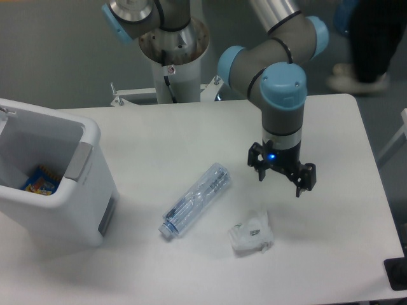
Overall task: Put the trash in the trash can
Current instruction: 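Move the open gripper above the crumpled white tissue, then lower the gripper onto the crumpled white tissue and close it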
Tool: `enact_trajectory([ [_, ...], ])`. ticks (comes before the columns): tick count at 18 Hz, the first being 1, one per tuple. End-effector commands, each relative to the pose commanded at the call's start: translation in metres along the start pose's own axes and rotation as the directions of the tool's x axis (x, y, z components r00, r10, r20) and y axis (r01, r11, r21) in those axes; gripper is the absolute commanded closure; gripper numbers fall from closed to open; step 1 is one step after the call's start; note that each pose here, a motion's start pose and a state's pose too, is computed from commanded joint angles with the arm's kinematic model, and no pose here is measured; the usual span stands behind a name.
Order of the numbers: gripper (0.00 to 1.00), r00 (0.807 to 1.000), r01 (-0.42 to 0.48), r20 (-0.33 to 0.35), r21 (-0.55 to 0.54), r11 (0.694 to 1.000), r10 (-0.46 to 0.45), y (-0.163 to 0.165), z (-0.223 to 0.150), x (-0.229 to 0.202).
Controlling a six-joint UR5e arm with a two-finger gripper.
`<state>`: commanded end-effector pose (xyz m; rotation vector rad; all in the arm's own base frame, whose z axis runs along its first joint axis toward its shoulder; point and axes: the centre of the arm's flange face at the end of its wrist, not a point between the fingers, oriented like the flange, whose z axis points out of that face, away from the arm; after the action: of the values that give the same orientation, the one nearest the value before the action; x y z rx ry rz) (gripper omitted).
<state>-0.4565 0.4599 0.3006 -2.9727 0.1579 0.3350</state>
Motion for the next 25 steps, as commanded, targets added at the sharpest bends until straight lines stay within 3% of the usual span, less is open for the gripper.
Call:
enact_trajectory([
  [3, 0.00, 0.999, 0.046, -0.012, -0.010, 0.999, -0.046, -0.006, 0.016, 0.000],
  [8, 0.00, 0.999, 0.040, -0.027, -0.021, 0.999, -0.041, -0.021, 0.050, -0.015],
  [13, 0.01, 0.997, 0.001, -0.074, -0.037, 0.999, -0.004, -0.038, 0.084, 0.005],
  [14, 0.18, 0.997, -0.001, -0.079, -0.039, 0.999, -0.002, -0.038, 0.086, 0.007],
  [17, 0.83, 0.997, 0.003, -0.082, -0.042, 0.999, -0.007, -0.038, 0.087, 0.008],
  [18, 0.98, 0.996, 0.017, -0.081, -0.041, 0.999, -0.021, -0.038, 0.086, 0.008],
  [22, 1.00, 0.990, 0.119, -0.070, -0.032, 0.992, -0.121, -0.042, 0.080, 0.004],
  [25, 1.00, 0.992, 0.117, -0.051, -0.008, 0.993, -0.118, -0.056, 0.064, 0.004],
])
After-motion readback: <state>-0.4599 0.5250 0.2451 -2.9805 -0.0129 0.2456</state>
